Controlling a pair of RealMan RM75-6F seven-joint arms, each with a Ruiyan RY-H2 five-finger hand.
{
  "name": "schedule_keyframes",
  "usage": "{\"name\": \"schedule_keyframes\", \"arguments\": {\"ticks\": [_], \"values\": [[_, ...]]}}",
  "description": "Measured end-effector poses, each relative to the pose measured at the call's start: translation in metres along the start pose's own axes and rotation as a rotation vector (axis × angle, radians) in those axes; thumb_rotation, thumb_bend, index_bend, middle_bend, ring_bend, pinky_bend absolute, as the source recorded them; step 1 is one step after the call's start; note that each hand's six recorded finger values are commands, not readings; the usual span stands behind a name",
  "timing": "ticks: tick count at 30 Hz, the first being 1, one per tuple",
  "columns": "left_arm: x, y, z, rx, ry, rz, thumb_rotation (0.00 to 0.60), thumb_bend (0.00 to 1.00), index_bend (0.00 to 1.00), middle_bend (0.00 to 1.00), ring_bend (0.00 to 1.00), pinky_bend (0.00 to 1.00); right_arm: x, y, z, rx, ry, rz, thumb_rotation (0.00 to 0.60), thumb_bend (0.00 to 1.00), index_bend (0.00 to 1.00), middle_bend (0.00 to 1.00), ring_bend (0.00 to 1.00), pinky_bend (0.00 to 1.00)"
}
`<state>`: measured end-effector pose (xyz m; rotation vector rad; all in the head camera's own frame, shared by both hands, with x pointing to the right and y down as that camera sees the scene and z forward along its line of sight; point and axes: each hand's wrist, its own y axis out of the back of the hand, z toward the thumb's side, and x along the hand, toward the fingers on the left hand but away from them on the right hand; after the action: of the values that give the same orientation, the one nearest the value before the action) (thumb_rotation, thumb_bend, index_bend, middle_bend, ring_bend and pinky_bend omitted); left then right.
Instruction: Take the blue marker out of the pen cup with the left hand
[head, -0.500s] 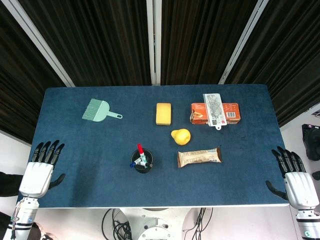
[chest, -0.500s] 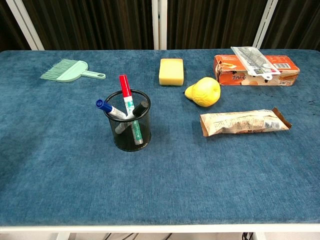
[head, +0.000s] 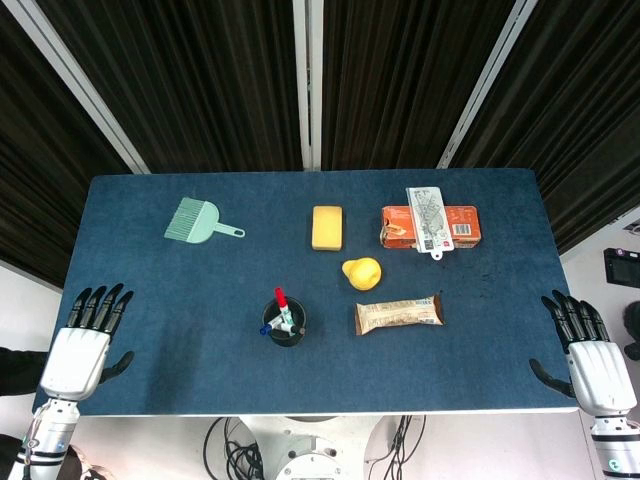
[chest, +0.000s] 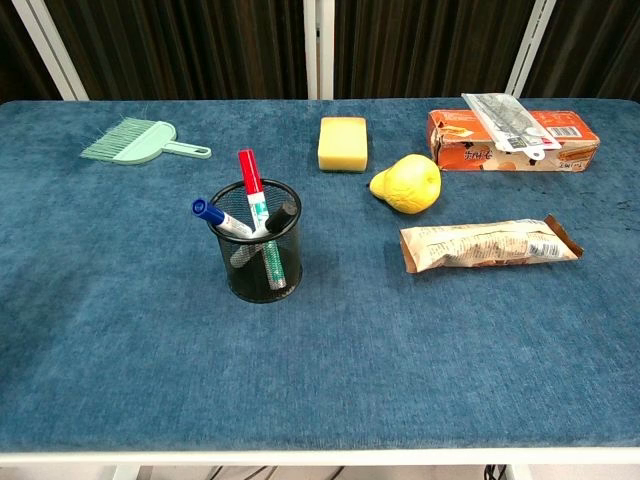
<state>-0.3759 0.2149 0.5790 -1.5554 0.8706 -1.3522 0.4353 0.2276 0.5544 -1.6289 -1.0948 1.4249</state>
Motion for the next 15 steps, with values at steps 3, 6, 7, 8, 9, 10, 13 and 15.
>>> {"name": "schedule_keyframes", "arguments": {"ticks": [3, 6, 7, 8, 9, 10, 13, 15], "values": [[0.003, 0.0, 0.004, -0.006, -0.003, 0.014, 0.6, 0.2, 0.09, 0.04, 0.0, 0.01, -0.003, -0.001, 0.0, 0.001, -0.007, 0.006, 0.6, 0.18, 0.0, 0.0, 0.0, 0.0], [0.007, -0.002, 0.013, -0.02, -0.023, 0.033, 0.6, 0.2, 0.13, 0.1, 0.0, 0.05, -0.005, -0.001, 0.0, 0.003, -0.009, 0.01, 0.6, 0.18, 0.0, 0.0, 0.0, 0.0], [0.008, -0.003, 0.018, -0.026, -0.032, 0.037, 0.6, 0.2, 0.13, 0.11, 0.01, 0.07, -0.005, -0.001, 0.0, 0.001, -0.01, 0.008, 0.6, 0.18, 0.0, 0.0, 0.0, 0.0], [0.009, -0.005, 0.022, -0.031, -0.04, 0.037, 0.6, 0.2, 0.14, 0.12, 0.02, 0.08, -0.005, 0.0, 0.0, -0.001, -0.009, 0.004, 0.6, 0.18, 0.0, 0.0, 0.0, 0.0], [0.01, -0.007, 0.027, -0.036, -0.047, 0.033, 0.6, 0.2, 0.15, 0.13, 0.04, 0.1, -0.005, 0.001, 0.0, -0.002, -0.008, 0.001, 0.6, 0.18, 0.0, 0.0, 0.0, 0.0], [0.01, -0.01, 0.032, -0.045, -0.057, 0.023, 0.6, 0.2, 0.16, 0.14, 0.06, 0.11, -0.005, 0.001, 0.0, -0.004, -0.007, 0.0, 0.6, 0.18, 0.0, 0.0, 0.0, 0.0], [0.013, -0.019, 0.049, -0.081, -0.084, -0.011, 0.6, 0.2, 0.19, 0.16, 0.09, 0.14, -0.005, 0.001, 0.0, -0.004, 0.0, 0.004, 0.6, 0.18, 0.0, 0.0, 0.0, 0.0], [0.016, -0.022, 0.059, -0.096, -0.099, -0.015, 0.6, 0.2, 0.19, 0.16, 0.09, 0.16, -0.005, 0.0, 0.001, -0.002, 0.005, 0.009, 0.6, 0.18, 0.0, 0.0, 0.0, 0.0]]}}
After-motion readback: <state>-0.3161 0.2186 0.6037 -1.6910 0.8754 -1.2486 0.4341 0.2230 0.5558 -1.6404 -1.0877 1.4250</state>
